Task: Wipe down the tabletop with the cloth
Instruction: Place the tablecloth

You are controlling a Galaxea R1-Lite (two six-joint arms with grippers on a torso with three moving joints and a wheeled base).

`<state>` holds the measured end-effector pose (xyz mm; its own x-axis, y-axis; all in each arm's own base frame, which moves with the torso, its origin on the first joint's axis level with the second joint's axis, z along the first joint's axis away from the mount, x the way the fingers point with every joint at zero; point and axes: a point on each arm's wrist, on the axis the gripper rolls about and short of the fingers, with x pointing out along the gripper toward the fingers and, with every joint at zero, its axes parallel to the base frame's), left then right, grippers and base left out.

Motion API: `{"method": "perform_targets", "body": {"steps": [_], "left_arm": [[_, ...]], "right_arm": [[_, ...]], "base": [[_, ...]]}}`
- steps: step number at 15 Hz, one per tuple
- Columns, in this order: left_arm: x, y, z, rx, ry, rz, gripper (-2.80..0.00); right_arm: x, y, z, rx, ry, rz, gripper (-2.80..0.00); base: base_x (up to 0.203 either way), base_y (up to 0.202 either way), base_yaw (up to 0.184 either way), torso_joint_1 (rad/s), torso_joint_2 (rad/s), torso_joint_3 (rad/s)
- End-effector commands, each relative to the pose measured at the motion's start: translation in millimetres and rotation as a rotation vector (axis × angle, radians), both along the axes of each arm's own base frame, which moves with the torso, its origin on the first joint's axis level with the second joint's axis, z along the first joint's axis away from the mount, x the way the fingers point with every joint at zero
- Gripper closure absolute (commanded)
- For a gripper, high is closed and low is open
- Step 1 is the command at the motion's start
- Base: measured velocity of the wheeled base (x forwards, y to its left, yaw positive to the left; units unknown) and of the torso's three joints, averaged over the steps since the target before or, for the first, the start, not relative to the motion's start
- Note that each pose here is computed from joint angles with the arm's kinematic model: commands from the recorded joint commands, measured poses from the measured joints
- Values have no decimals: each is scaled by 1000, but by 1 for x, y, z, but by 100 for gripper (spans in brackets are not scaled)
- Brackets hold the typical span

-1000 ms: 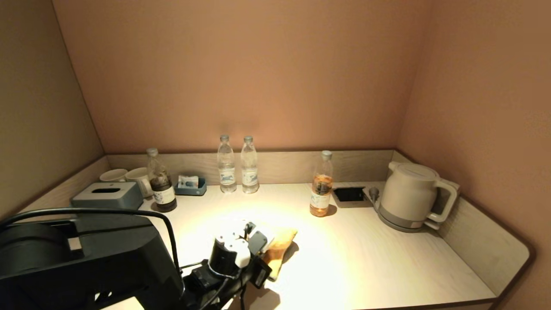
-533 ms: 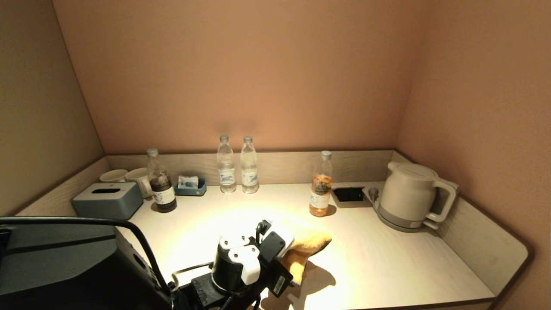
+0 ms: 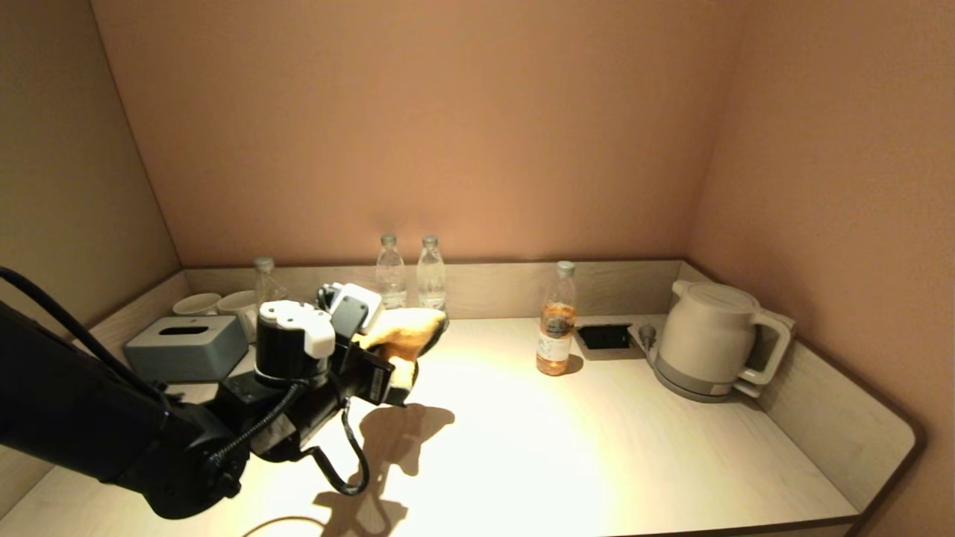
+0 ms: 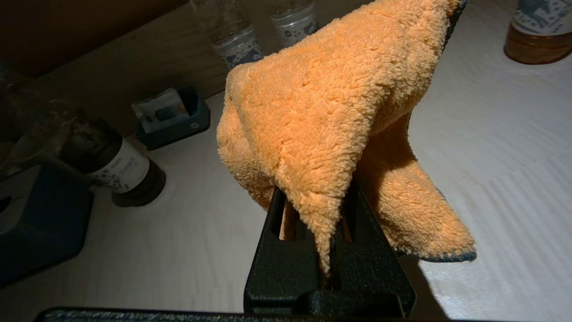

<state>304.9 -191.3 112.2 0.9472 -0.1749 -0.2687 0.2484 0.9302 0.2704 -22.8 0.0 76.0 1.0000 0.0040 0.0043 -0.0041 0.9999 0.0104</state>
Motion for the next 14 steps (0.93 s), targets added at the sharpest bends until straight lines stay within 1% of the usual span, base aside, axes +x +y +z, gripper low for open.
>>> {"method": "perform_targets", "body": {"steps": [1,2,4,6,7,9,11,12,13,14], "left_arm": [[14,27,27,-19,51,97,0],[20,31,32,-25,109,127,0],[24,38,44,-65,172,170,0],[22,47,60,-61,300,208,0],[19,58,70,-58,354,239,0],[19,92,87,-67,415,337,0],[22,126,100,-82,450,430,0],[22,132,104,-86,461,441,0],[24,148,108,-99,471,479,0],[25,159,111,-108,483,501,0]], "right_arm": [[0,0,0,0,0,1,0],[0,0,0,0,-2,1,0],[0,0,0,0,0,1,0],[0,0,0,0,-2,1,0],[0,0,0,0,0,1,0],[0,0,0,0,-2,1,0],[0,0,0,0,0,1,0],[0,0,0,0,-1,1,0],[0,0,0,0,0,1,0],[0,0,0,0,0,1,0]], "base": [[0,0,0,0,0,0],[0,0,0,0,0,0],[0,0,0,0,0,0],[0,0,0,0,0,0],[0,0,0,0,0,0],[0,0,0,0,0,0],[0,0,0,0,0,0],[0,0,0,0,0,0],[0,0,0,0,0,0],[0,0,0,0,0,0]]}}
